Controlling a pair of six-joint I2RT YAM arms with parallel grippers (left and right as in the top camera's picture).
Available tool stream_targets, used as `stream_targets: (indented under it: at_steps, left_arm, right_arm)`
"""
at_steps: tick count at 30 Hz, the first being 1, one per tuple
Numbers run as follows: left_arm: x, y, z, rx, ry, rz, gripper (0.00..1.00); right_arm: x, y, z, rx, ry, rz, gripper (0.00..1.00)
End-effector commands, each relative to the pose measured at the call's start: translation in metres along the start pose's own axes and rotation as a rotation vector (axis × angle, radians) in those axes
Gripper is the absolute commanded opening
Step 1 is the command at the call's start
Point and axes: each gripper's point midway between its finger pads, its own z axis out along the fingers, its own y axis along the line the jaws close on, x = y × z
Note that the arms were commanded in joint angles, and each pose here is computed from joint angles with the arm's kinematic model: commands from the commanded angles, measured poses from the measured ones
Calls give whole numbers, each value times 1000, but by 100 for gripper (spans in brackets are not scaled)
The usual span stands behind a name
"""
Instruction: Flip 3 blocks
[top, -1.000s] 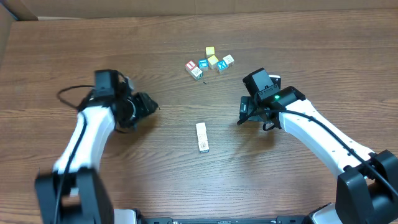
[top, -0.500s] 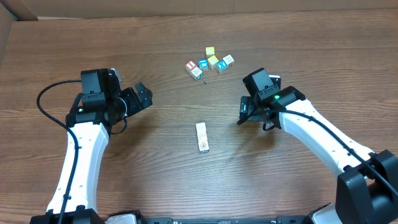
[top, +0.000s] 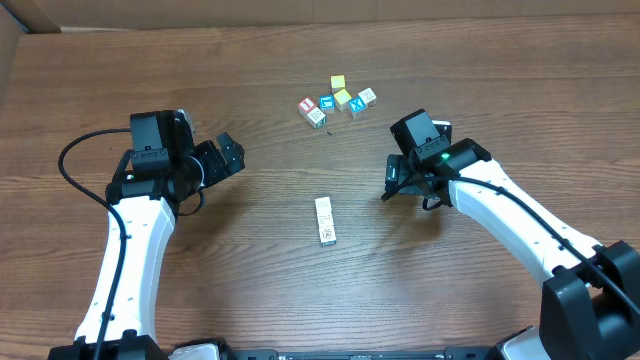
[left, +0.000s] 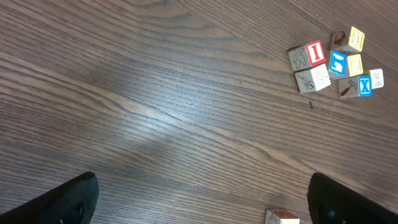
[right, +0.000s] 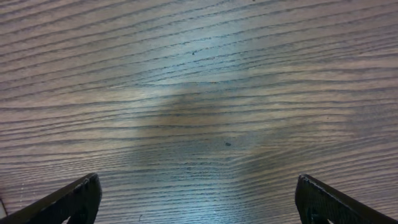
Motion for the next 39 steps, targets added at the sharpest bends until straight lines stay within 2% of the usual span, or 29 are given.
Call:
stream_targets:
  at_steps: [1, 5, 16, 25, 31, 39]
  left_arm:
    - [-6, -1, -2, -4, -16, 9, 100]
    - [-6, -1, -2, -5, -16, 9, 100]
    - [-6, -1, -2, -4, -16, 9, 100]
    - [-6, -1, -2, -5, -16, 9, 100]
    - [-6, -1, -2, -4, -16, 9, 100]
    - [-6, -1, -2, -4, -16, 9, 100]
  right_arm:
    - [-15, 1, -30, -43, -90, 12, 100]
    - [-26, -1, -63, -95, -172, 34, 100]
    - [-40, -28, -191, -294, -492, 123, 100]
    - [-18, -96, -276, -382, -779, 274, 100]
    - [18, -134, -294, -397, -922, 348, 100]
    - [58, -160, -285, -404, -1047, 413, 100]
